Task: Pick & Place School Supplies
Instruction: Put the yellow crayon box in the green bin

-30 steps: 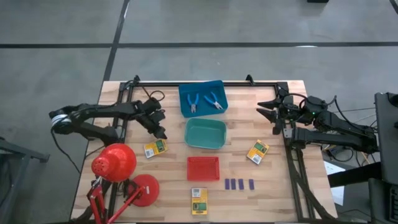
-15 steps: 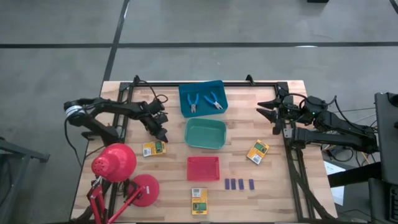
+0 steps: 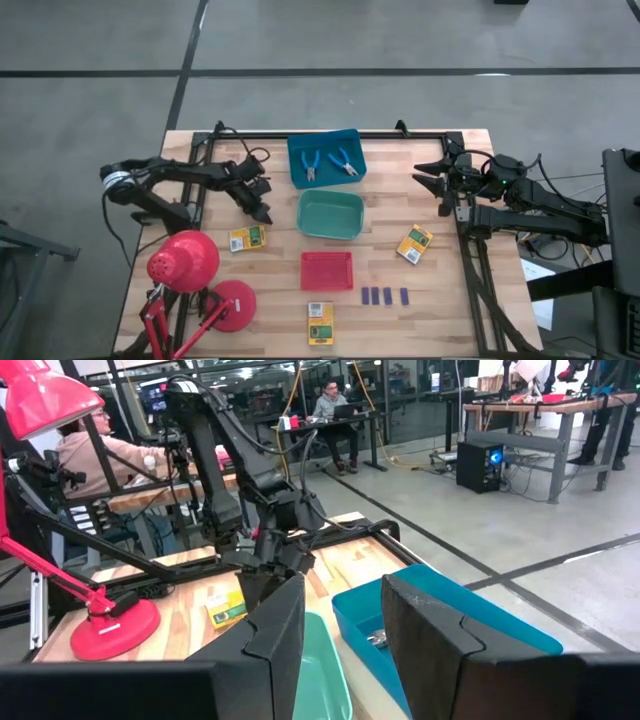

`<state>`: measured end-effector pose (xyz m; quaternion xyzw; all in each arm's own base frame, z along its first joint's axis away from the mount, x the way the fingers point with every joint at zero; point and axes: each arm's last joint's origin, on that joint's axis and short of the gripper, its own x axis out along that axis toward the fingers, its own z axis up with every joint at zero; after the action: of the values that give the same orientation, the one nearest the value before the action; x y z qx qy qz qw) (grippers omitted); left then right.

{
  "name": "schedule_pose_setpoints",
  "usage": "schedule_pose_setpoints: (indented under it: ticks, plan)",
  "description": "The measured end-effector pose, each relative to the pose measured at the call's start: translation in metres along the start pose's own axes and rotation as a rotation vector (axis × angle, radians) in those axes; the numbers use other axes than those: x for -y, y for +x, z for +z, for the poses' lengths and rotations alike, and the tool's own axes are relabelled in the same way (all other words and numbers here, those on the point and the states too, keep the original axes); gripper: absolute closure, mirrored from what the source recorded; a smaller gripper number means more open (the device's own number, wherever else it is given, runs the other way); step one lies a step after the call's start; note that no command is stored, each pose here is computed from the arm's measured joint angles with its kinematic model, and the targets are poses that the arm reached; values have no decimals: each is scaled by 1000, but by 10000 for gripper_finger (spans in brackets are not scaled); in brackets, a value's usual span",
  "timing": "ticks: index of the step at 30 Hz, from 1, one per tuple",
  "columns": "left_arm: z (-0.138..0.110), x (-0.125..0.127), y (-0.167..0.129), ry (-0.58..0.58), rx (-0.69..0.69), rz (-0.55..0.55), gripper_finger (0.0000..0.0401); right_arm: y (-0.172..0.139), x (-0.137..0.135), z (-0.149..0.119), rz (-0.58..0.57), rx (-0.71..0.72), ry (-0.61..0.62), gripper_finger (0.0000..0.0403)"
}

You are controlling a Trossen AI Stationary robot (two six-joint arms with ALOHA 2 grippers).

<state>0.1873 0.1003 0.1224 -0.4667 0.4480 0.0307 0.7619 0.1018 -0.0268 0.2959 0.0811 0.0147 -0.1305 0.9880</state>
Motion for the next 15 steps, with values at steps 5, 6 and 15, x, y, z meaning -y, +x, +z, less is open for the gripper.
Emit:
schedule_pose_setpoints:
  ticks: [5,6,15]
  plan:
    - [-9,-5,3,-16,-31,-23,233,0,0,0,0,0,0,275]
    - [-11,-6,3,-18,-35,-28,233,0,0,0,0,0,0,275]
    - [-21,-10,6,-12,-74,-70,233,0,0,0,0,0,0,275]
